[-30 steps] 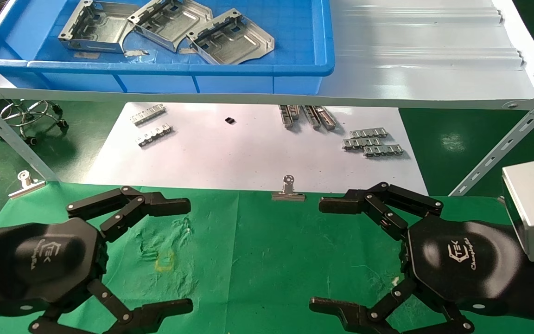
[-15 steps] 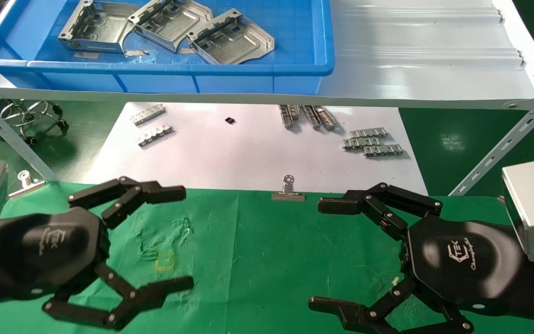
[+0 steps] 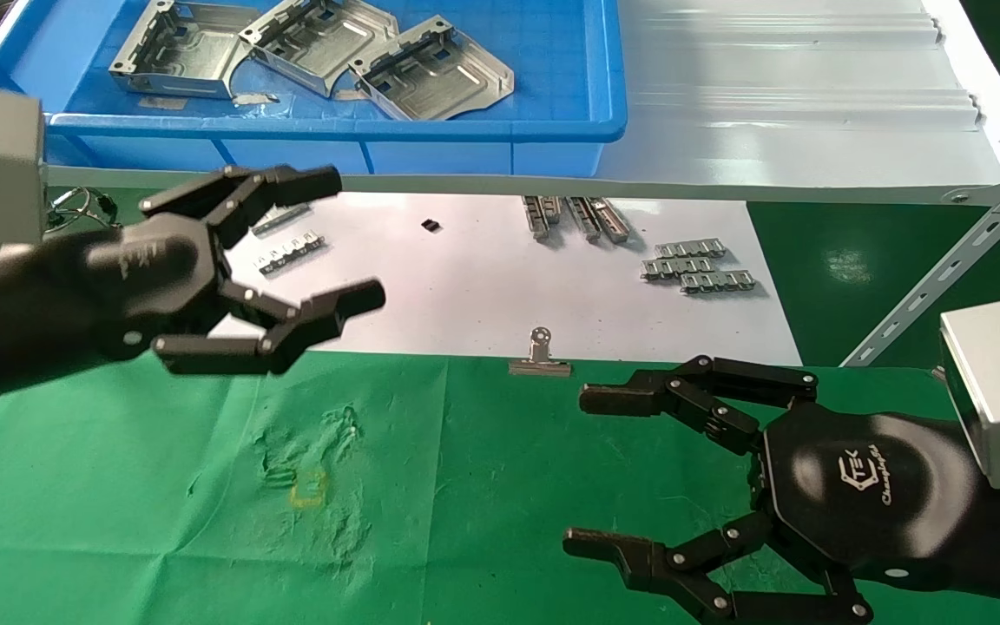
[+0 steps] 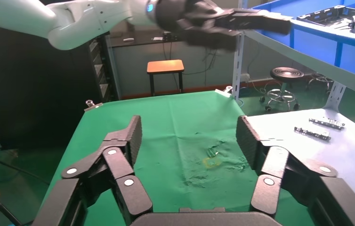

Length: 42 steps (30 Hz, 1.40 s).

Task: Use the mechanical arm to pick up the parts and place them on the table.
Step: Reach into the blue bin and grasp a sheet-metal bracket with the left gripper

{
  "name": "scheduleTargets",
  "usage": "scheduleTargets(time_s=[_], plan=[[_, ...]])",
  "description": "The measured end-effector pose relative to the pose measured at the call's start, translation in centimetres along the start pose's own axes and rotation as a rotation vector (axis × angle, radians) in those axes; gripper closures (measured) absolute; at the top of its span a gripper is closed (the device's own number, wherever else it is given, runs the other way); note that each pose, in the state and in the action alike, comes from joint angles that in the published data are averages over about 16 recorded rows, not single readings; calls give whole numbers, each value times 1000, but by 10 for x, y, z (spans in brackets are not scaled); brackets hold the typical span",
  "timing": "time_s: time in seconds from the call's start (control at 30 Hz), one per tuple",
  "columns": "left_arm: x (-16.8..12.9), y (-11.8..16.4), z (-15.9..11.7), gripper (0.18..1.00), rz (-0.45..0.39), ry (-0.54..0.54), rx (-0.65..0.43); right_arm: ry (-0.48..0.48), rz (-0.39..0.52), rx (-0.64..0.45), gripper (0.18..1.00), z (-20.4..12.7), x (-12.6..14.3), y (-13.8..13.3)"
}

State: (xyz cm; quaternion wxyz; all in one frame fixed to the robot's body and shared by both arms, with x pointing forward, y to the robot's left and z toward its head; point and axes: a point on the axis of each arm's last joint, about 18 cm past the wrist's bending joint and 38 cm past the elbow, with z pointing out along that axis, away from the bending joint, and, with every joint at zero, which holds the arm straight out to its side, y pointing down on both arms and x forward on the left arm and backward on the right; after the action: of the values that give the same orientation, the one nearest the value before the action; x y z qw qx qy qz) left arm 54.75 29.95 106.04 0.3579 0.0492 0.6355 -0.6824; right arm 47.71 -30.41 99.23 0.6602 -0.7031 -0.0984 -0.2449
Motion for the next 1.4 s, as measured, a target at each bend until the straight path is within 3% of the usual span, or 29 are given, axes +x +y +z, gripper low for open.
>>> scheduleTargets(time_s=[0.33, 0.7, 1.13, 1.4], plan=[[-69, -24, 42, 183, 31, -120, -22, 0, 0, 0, 589, 0, 0, 0], [-130, -43, 88, 183, 82, -248, -152, 0, 0, 0, 827, 0, 0, 0], [-150, -43, 123, 192, 144, -305, -288, 0, 0, 0, 966, 0, 0, 0], [-154, -34, 135, 244, 146, -338, -326, 0, 0, 0, 985, 0, 0, 0]])
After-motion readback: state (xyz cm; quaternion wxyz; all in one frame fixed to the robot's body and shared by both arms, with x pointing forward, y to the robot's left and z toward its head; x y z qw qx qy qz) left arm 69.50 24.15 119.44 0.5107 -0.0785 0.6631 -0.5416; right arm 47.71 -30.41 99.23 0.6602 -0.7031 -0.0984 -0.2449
